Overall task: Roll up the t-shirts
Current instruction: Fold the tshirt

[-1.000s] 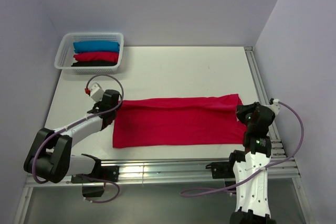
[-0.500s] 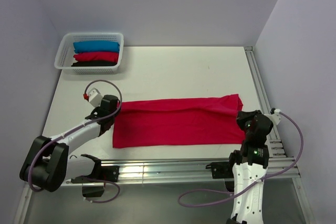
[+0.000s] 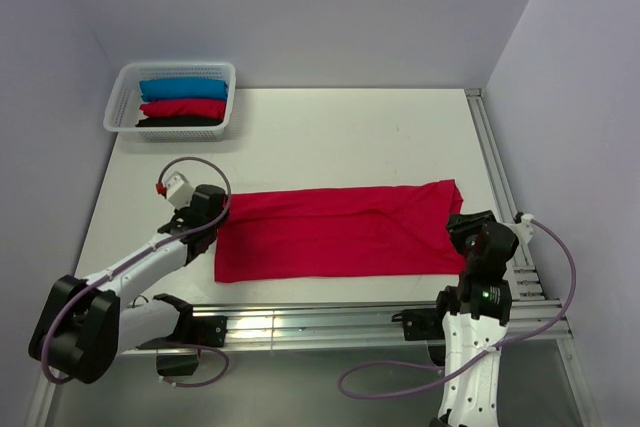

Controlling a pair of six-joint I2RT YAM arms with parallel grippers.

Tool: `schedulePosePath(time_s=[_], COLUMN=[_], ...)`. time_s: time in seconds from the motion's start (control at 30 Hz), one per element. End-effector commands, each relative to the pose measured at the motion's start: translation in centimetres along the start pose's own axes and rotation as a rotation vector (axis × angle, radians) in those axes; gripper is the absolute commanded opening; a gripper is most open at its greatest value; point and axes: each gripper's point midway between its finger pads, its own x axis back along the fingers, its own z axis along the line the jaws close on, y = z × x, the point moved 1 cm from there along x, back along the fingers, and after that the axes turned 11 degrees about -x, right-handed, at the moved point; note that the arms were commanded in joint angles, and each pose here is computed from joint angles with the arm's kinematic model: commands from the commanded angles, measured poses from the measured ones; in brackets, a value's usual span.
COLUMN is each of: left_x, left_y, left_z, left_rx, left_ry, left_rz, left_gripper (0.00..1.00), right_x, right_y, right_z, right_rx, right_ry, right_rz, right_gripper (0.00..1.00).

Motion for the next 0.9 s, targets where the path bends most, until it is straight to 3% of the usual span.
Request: schedulePosePath(time_s=[0.0,0.17,0.33,0.53,0.67,0.87], left_x=[1.0,2.5,2.4,0.2,-2.5,-4.5], left_y=[1.6,3.2,4.4,3.7,3.0,1.9], left_z=[0.2,-0.8,-3.3,-5.2,-4.6,-4.5], left_rx=[0.041,0.035,-0.046,-0.122,-0.133,-0.148], left_ry=[0.021,-0.038,-0.088,-0.094,-0.046,-0.008], left_rz=[-0.044,-0.064,-0.045,0.024,0.081,0.123], left_gripper=[0.46,0.52,0.52,0.48,0.39,0.39], right_x=[1.1,1.5,-0.2,-2.5,-3.9,-5.2], right_y=[1.2,1.0,-1.3,-2.3,-1.5,-1.0], right_z=[1.4,3.0,3.3,3.3,3.5,4.6], right_rx=[0.001,0.027,0.085,0.143,0.162,0.155], right_ry=[0.044,0.147,0.173,0.149,0.124,0.122], right_rz=[-0.047,-0.032,0.111,0.206,0.184,0.195], right_gripper=[0.45,0.53,0.56,0.54,0.53,0.52])
